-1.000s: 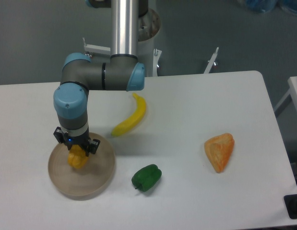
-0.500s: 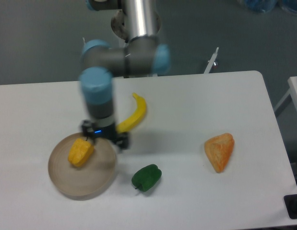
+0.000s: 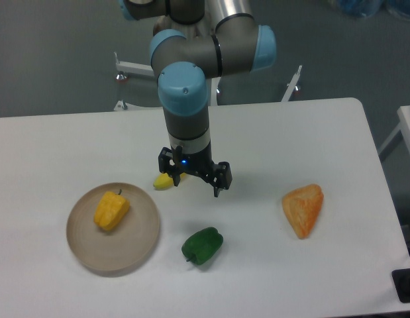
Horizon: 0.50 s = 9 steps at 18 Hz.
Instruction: Place the yellow pepper on the plate
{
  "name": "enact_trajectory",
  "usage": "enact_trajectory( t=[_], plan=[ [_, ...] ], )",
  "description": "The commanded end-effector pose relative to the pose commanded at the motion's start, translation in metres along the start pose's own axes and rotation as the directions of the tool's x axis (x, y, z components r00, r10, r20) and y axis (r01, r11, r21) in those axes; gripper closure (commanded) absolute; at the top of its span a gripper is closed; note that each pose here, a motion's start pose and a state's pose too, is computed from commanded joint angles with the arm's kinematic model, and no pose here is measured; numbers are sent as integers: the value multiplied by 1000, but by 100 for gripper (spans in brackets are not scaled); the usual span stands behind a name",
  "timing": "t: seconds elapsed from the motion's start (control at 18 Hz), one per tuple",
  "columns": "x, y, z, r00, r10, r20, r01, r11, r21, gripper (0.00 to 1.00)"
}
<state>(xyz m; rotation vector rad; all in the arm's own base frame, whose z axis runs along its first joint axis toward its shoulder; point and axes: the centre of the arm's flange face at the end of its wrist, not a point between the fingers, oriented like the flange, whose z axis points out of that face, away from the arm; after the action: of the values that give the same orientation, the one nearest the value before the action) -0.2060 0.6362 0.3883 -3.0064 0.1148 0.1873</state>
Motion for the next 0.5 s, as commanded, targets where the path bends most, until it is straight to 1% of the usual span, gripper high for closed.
enact_trajectory(
  t=[0.5],
  plan=[
    [0,-2,5,1000,1,1,-1,1000,1,0]
  ],
)
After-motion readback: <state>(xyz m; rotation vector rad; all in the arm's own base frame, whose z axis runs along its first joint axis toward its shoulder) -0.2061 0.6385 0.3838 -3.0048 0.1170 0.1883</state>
